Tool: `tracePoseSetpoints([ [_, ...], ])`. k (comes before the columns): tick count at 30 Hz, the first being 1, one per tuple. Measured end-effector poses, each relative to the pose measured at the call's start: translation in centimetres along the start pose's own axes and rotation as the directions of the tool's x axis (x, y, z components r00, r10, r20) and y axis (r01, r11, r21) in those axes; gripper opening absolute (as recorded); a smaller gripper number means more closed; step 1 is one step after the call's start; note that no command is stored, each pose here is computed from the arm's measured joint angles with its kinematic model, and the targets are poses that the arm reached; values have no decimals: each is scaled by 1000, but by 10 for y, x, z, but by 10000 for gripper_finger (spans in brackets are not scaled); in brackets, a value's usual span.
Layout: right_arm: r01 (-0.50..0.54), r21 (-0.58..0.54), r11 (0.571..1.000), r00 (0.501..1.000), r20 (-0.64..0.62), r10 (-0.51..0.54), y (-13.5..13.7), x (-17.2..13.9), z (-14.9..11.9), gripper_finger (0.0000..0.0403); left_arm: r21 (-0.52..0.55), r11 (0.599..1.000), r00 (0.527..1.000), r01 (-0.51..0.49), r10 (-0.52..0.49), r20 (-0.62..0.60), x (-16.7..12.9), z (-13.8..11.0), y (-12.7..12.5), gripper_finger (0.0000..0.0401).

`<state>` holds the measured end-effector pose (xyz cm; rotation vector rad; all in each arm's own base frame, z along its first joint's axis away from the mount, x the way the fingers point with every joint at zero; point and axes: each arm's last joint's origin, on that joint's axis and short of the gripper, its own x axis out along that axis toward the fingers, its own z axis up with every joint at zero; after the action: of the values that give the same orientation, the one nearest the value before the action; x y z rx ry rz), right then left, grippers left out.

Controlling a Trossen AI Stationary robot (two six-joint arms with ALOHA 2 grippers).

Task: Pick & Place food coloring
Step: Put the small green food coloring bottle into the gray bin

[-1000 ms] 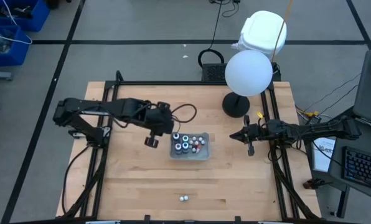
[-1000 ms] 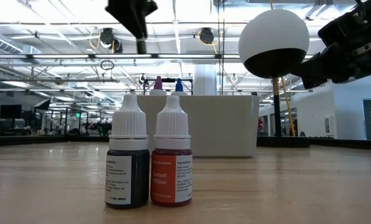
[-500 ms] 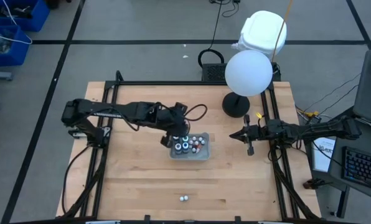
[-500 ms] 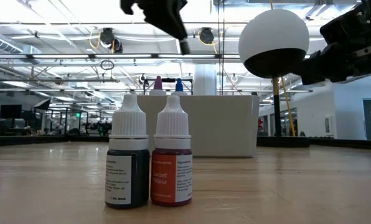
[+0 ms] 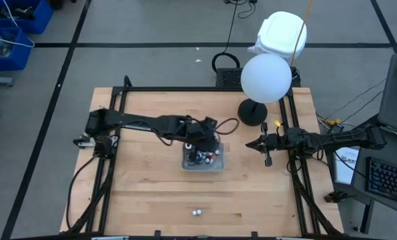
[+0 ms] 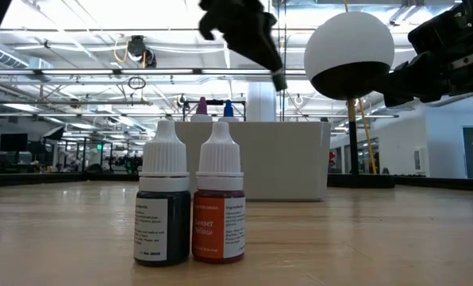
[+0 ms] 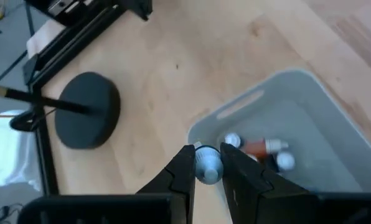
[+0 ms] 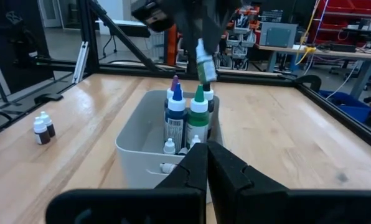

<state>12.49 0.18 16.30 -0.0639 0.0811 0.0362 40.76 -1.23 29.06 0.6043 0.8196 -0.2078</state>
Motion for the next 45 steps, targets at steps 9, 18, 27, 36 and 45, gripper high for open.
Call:
tracePoseSetpoints([
  [9,-2,0,1000,1000,-2,2,0,0,0,0,41,989,987,142,-138,-79,44,24,-13,65],
  [18,-3,-8,1000,1000,-7,3,0,0,-1,0,53,977,973,205,-198,-119,77,15,-22,65],
  [27,-2,-8,1000,1000,2,2,0,0,0,0,15,971,954,237,-230,-190,103,-2,-24,65],
  [36,-2,-9,1000,1000,5,2,0,0,0,0,-11,968,941,249,-245,-235,121,-15,-24,65],
  [45,-2,-8,1000,1000,1,2,0,0,0,0,-25,968,938,249,-248,-244,132,-21,-24,66],
])
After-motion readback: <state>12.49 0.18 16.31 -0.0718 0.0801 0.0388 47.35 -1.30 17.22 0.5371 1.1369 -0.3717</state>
